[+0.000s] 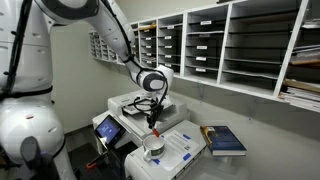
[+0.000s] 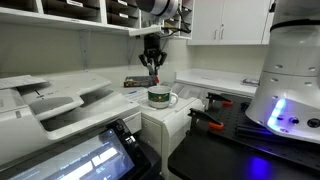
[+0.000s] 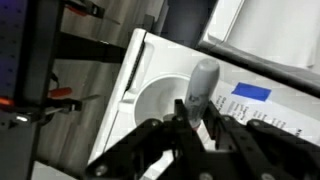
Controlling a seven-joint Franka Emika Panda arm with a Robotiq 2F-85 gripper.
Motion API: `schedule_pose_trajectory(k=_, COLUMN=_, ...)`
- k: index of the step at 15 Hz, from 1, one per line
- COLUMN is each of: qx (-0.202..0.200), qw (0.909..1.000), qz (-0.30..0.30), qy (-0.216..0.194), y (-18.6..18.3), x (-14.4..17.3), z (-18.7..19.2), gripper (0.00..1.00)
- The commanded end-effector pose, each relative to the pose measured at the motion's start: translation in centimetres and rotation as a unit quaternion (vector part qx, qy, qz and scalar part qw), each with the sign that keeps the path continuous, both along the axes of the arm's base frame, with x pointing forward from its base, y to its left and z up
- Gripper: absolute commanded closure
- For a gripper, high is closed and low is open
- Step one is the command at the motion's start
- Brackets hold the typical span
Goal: Remove the marker from the mug and put it on the copier
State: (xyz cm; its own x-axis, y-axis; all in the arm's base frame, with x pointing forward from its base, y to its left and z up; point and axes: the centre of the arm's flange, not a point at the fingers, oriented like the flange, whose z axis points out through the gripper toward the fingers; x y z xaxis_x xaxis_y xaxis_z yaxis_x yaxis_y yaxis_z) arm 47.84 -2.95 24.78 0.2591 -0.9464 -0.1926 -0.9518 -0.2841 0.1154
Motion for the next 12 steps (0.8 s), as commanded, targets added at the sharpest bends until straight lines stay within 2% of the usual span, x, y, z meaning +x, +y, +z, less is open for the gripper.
schedule_pose_trajectory(k=1, qx=-0.022, qw=0.9995, qz=0.022, qy=-0.003, y=0.0, x=-0.2, z=3.3, gripper=0.94)
schedule_pose_trajectory(k=4, qx=-0.122, qw=0.9906, qz=0.05, qy=-0.036, y=-0.3, x=1.5, z=2.1, gripper=0.94)
schedule_pose_trajectory(k=6, qx=-0.17, qw=0.9823, qz=0.06, qy=-0.049, y=-0.6, x=2.8, z=0.5, gripper=0.94)
schedule_pose_trajectory(k=12, qx=-0.242, qw=0.9655, qz=0.076, qy=-0.06, y=0.9, x=7.5, z=-5.0, gripper=0.94)
